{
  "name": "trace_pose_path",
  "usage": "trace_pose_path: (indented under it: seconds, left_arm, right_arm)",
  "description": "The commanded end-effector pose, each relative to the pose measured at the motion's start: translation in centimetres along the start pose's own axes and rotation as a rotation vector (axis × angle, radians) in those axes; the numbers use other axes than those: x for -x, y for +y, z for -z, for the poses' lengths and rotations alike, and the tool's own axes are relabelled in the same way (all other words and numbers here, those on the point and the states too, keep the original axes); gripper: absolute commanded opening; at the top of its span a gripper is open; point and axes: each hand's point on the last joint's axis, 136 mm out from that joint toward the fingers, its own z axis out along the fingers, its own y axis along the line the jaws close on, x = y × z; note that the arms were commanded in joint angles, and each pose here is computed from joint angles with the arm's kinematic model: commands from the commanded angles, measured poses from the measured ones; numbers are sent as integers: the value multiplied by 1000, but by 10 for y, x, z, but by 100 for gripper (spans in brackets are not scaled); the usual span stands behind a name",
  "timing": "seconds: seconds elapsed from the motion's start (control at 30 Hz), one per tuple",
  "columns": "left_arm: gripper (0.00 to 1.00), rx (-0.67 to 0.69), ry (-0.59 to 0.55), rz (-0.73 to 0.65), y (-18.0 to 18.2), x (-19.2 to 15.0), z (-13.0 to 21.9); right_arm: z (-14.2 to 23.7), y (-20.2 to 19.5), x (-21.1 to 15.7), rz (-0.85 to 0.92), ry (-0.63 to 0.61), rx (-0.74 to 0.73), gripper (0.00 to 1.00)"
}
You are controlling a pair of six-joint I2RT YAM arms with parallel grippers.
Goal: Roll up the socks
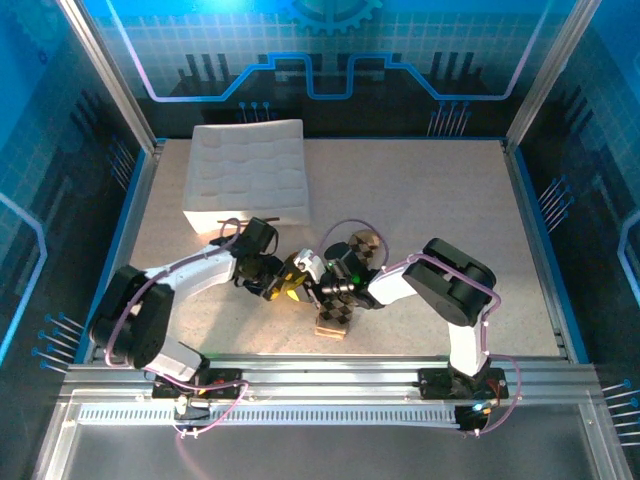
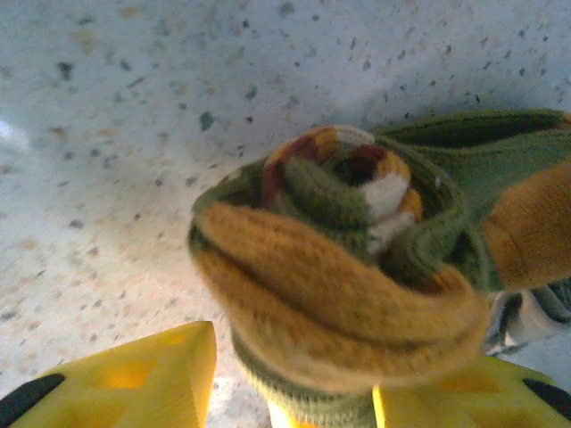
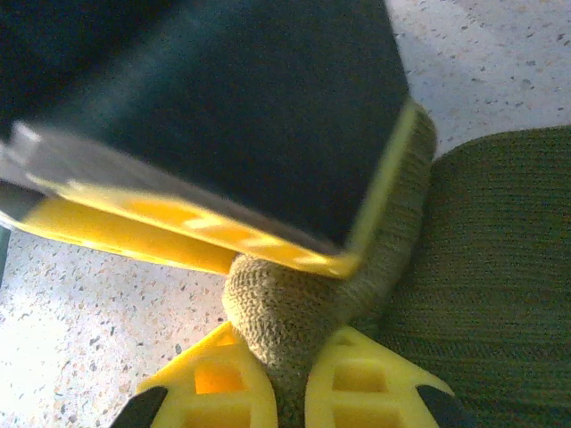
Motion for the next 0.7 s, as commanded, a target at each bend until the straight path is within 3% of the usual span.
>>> trace_pose_path:
  seconds: [0.0, 0.13, 0.23, 0.43, 0.67]
  left_arm:
    - [42, 194, 17, 11, 53, -6, -23]
    - [36, 257, 23, 18, 71, -10, -26]
    - [34, 278, 25, 18, 74, -10, -25]
    - [34, 278, 34, 11, 67, -11, -22]
    - [34, 272, 53, 2, 58, -12, -22]
  right_arm:
    - [16, -23, -125, -179, 401, -120, 3]
    - [21, -9, -84, 14, 303, -114, 31]
    - [26, 1, -53, 174, 228, -139, 44]
    - [44, 5, -7, 486, 113, -362, 54]
    - [36, 12, 13, 598, 97, -440, 58]
